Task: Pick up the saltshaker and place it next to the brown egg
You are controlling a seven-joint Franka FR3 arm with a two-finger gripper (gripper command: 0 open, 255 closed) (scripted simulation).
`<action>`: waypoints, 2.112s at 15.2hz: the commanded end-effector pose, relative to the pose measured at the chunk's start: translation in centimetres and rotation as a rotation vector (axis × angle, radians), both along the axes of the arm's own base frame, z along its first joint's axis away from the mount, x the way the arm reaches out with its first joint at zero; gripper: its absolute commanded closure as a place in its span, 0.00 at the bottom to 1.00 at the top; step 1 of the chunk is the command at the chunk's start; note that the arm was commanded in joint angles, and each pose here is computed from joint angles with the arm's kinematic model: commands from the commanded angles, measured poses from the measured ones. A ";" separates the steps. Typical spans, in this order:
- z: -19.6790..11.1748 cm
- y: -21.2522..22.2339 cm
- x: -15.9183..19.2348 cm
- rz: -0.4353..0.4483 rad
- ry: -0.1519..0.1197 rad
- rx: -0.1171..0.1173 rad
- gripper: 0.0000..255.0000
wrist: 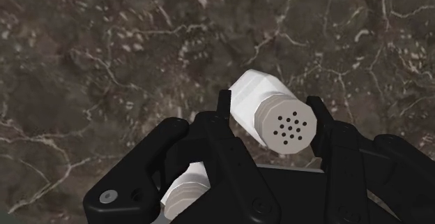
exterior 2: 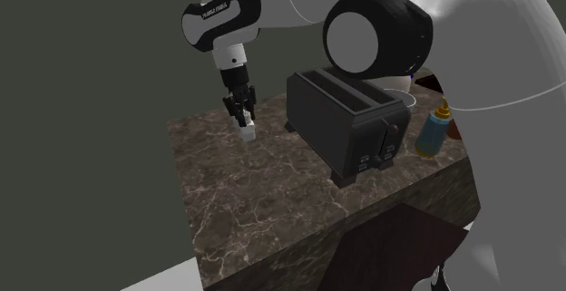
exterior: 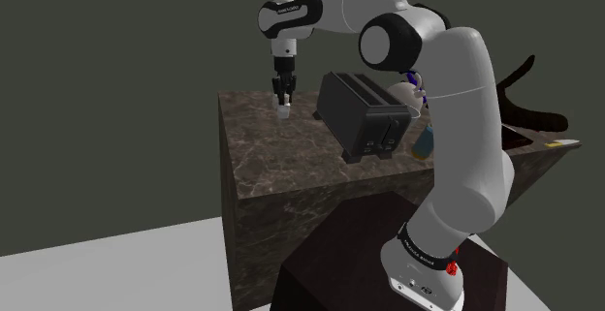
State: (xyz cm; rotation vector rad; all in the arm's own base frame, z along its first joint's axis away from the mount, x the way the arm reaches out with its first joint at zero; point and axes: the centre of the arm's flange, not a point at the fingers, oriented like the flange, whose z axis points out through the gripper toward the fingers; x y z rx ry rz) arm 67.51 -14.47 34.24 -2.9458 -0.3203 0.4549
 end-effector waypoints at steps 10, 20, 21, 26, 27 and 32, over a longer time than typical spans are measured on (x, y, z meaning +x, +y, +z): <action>4.1 0.0 0.0 0.000 0.002 0.000 1.00; 9.4 0.0 0.0 0.000 0.002 0.000 1.00; 9.9 0.0 0.0 0.000 0.002 0.000 1.00; 12.6 0.0 0.0 0.000 0.002 0.000 1.00; 13.1 0.0 0.0 0.000 0.002 0.000 1.00; 15.7 0.0 0.0 0.000 0.002 0.000 1.00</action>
